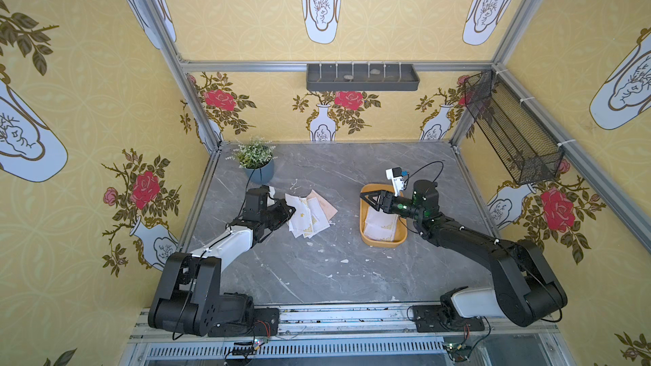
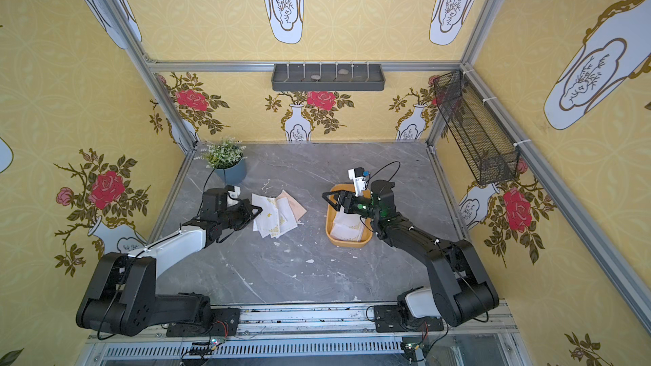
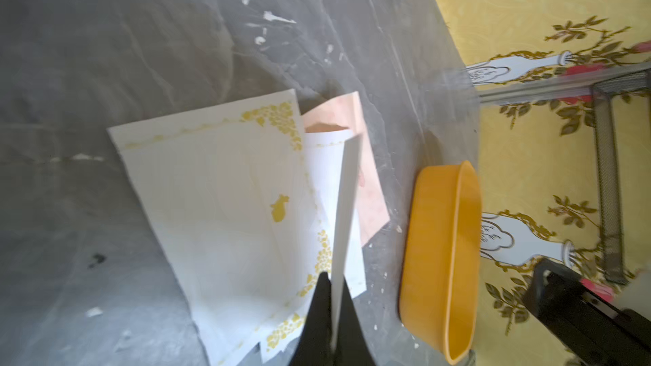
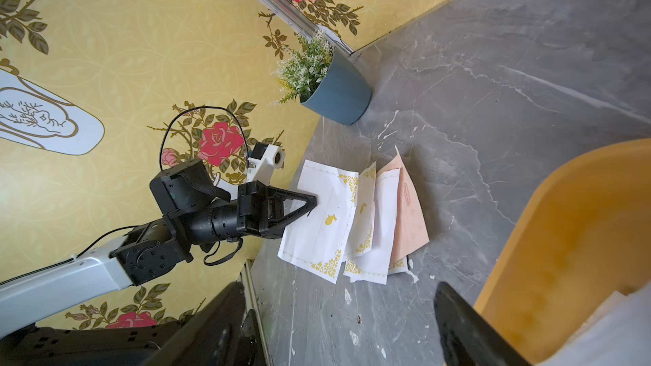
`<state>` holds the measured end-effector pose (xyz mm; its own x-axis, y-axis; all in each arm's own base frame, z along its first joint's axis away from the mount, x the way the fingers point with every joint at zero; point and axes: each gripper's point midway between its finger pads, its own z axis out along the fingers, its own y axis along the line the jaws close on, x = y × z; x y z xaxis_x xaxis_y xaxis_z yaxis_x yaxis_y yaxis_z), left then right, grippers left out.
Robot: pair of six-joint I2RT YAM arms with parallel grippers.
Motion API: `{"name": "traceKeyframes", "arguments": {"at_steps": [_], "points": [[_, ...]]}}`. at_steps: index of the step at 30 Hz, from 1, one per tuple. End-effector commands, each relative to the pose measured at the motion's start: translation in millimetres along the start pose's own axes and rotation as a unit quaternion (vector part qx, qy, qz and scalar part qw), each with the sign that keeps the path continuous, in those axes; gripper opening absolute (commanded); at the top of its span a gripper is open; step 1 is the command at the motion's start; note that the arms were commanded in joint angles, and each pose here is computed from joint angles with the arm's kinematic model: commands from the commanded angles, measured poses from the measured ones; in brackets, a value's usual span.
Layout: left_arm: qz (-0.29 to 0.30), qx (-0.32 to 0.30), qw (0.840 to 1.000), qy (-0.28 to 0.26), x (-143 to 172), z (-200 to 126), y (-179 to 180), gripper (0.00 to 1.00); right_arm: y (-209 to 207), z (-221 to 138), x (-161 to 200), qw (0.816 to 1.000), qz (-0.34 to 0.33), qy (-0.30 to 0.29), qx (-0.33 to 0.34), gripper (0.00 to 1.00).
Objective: Take out the stationery paper from the storage box
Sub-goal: Place the stationery paper at the center of the board, then pick up the stationery paper from the storage box.
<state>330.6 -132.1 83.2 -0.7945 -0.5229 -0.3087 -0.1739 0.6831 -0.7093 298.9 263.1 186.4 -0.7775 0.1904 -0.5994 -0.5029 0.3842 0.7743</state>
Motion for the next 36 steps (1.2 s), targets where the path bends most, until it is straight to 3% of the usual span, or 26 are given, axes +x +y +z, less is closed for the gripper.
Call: {"name": "traceKeyframes", "arguments": {"at_steps": [1,3,4,6,7,12,14,19,23,25,29,32,36], "points": [[-0.005,-0.090,0.996,0.001,5.5,-1.4,37.1,0.00,0.4,1.6,-3.3,1.000,-0.004,-0.001,0.003,0.84],[-0.010,-0.125,0.992,-0.001,6.0,-3.7,50.0,0.14,-0.9,1.6,-3.1,1.000,-0.003,0.000,0.006,0.84],[-0.010,-0.139,0.990,-0.002,5.9,-5.4,54.7,0.26,-1.5,1.5,-2.6,1.000,-0.002,0.000,0.008,0.84],[-0.011,-0.165,0.986,-0.010,4.2,-11.1,62.6,0.63,-0.8,0.9,-3.3,1.000,-0.004,0.000,0.009,0.84],[-0.011,-0.175,0.984,-0.016,3.2,-14.4,65.5,0.71,-1.3,0.7,-3.0,1.000,-0.004,0.000,0.010,0.84],[0.002,-0.216,0.974,-0.065,-10.0,-44.3,68.7,0.78,-2.5,0.1,-4.3,1.000,-0.006,0.000,0.019,0.84],[0.012,-0.217,0.971,-0.101,-18.1,-63.0,62.8,0.78,-14.0,-0.9,-5.2,0.998,-0.003,0.001,0.057,0.84],[0.055,-0.138,0.973,-0.177,-27.3,-97.7,29.5,0.72,-56.2,-19.0,-14.7,0.976,-0.014,-0.016,0.215,0.83],[0.131,0.010,0.975,-0.177,-18.7,-102.9,-25.7,0.45,-85.9,-30.1,-12.8,0.940,-0.036,0.004,0.339,0.79],[0.155,0.077,0.971,-0.165,-11.4,-104.0,-50.0,0.37,-94.3,-30.0,-8.0,0.922,-0.049,0.019,0.382,0.78],[0.171,0.145,0.964,-0.140,-2.5,-103.2,-74.6,0.00,-118.0,-36.4,3.2,0.881,-0.018,0.043,0.471,0.70],[0.170,0.162,0.963,-0.136,-1.0,-102.4,-79.7,0.00,-133.4,-47.9,12.7,0.846,0.008,0.031,0.532,0.67],[0.170,0.165,0.962,-0.134,-0.5,-101.7,-80.6,0.00,-145.6,-58.3,19.0,0.821,0.036,0.009,0.570,0.67]]}}
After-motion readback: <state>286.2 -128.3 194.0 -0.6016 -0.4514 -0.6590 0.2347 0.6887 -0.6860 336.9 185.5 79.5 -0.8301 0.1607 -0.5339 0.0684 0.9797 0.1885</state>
